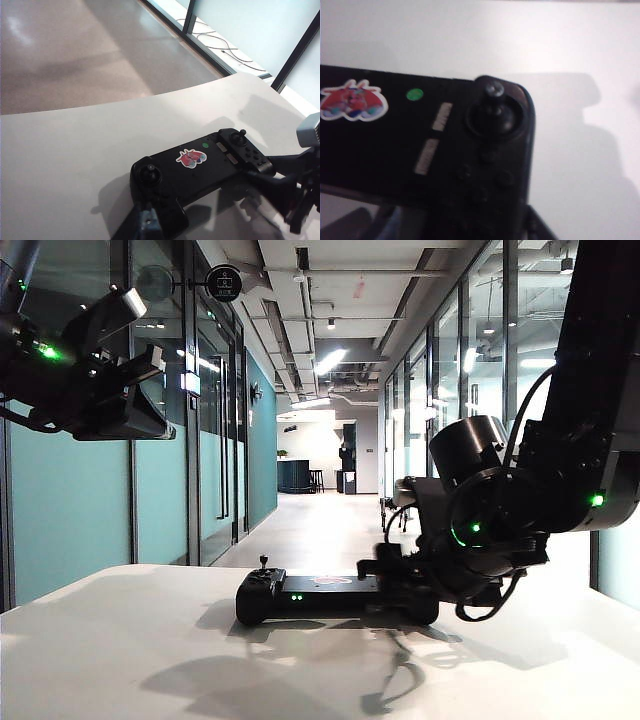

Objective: Push the left joystick on the remote control sitting on the white table backward to make the robot dog back up in a straight line until it returns close to you.

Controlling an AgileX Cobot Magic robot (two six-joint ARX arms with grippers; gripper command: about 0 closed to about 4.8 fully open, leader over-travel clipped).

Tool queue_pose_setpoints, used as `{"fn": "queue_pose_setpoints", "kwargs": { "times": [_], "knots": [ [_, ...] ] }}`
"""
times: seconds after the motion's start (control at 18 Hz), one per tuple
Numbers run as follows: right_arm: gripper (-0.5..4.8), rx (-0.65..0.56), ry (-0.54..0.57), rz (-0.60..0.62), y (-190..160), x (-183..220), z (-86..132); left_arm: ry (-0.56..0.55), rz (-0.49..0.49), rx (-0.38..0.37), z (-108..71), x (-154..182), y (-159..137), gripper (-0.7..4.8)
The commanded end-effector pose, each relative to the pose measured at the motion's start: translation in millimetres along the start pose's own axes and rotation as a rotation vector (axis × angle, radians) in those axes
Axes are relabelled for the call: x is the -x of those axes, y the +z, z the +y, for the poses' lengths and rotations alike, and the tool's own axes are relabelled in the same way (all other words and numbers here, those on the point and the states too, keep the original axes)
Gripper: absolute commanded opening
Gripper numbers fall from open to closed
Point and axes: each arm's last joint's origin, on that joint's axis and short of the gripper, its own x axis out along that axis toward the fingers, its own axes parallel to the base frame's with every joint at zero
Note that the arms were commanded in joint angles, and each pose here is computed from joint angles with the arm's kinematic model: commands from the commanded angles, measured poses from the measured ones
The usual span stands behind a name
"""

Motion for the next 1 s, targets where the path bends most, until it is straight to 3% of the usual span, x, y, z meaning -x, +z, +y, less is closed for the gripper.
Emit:
{"fn": "queue_pose_setpoints", "kwargs": {
  "times": [0.06,0.39,0.5,1.0],
  "knots": [
    [2.37,-0.005,0.009,-0.013,2.4,-0.1,1.4,-0.009,-0.013,-0.009,-0.9,0.0,2.7,-0.06],
    [2.04,-0.006,0.008,-0.014,2.5,-0.1,1.4,-0.01,-0.013,-0.01,-0.9,0.1,2.8,-0.06],
    [1.69,-0.007,0.009,-0.02,3.1,-0.1,1.5,-0.026,-0.012,-0.01,-1.4,0.0,2.7,-0.06],
    [1.69,0.003,-0.134,-0.058,3.3,2.6,9.2,-0.026,-0.013,-0.011,-1.4,0.0,2.8,-0.06]
  ]
}}
